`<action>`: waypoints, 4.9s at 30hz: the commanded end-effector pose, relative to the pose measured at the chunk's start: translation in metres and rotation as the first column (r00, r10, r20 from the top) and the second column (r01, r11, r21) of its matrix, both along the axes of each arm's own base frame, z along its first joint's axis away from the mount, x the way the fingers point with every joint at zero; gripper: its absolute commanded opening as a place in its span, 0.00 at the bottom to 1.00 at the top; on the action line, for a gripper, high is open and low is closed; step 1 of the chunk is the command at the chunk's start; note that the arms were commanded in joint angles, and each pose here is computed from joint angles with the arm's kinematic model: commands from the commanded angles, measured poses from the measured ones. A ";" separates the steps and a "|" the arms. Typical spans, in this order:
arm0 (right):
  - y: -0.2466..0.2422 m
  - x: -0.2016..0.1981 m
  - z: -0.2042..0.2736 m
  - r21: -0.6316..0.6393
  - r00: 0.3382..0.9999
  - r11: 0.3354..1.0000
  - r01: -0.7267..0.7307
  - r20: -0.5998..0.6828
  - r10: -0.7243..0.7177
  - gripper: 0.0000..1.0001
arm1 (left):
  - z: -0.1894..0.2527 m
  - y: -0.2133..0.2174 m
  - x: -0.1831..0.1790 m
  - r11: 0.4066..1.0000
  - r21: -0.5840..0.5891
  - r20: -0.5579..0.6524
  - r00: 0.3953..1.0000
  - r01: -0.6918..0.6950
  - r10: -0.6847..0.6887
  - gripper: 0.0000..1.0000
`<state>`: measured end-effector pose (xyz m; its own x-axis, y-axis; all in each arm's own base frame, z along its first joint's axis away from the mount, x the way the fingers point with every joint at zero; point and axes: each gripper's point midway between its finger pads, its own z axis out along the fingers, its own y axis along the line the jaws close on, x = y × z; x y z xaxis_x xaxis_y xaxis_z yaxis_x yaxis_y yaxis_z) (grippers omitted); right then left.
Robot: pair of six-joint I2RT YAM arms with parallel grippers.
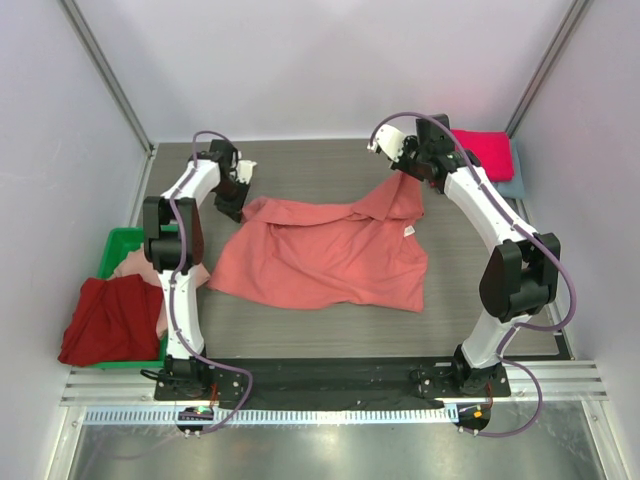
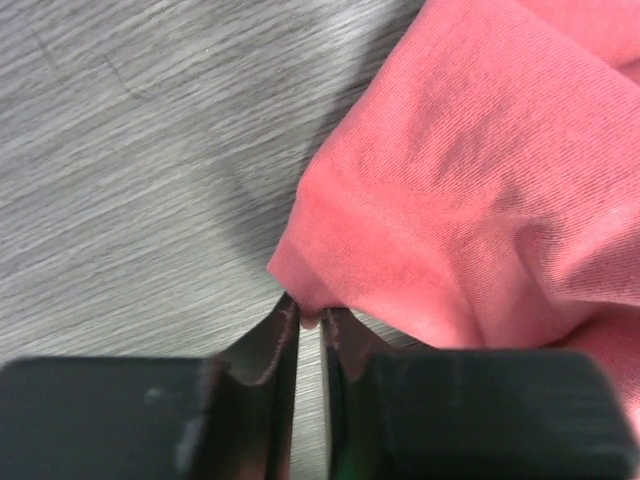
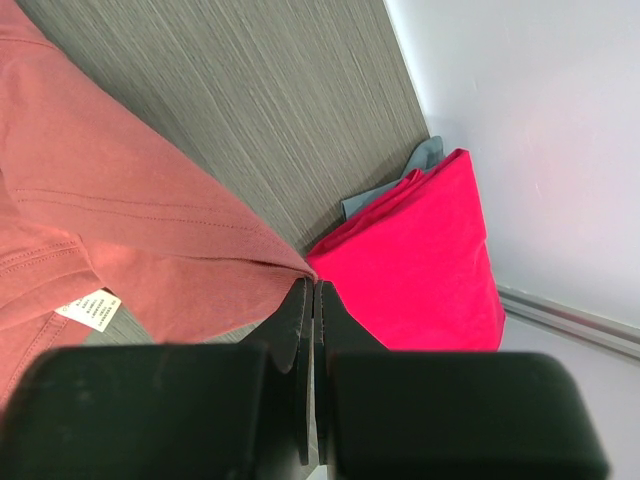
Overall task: Fold and stack the t-shirts
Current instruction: Flatten the tshirt out
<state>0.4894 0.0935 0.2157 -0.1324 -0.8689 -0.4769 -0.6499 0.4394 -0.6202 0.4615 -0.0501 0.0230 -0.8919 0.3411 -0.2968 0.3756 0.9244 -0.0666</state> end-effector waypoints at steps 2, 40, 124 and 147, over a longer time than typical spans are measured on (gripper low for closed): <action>0.004 0.003 0.009 0.013 1.000 1.000 0.011 0.029 -0.011 0.01 | 0.009 0.002 0.011 0.999 -0.031 0.034 0.999 -0.018 0.019 0.08; -0.026 0.016 0.072 0.215 0.959 0.959 0.185 0.174 -0.224 0.01 | 0.117 -0.022 0.058 0.991 -0.029 0.260 0.958 0.132 -0.120 0.00; -0.052 0.015 0.155 0.261 0.885 0.938 0.230 0.345 -0.313 0.01 | 0.192 0.009 0.018 0.996 -0.084 0.289 0.957 0.029 -0.004 0.02; -0.119 -0.104 0.414 0.583 0.477 0.807 0.096 0.685 -0.551 0.01 | 0.476 0.022 -0.065 0.998 -0.061 0.900 0.434 0.020 0.047 0.00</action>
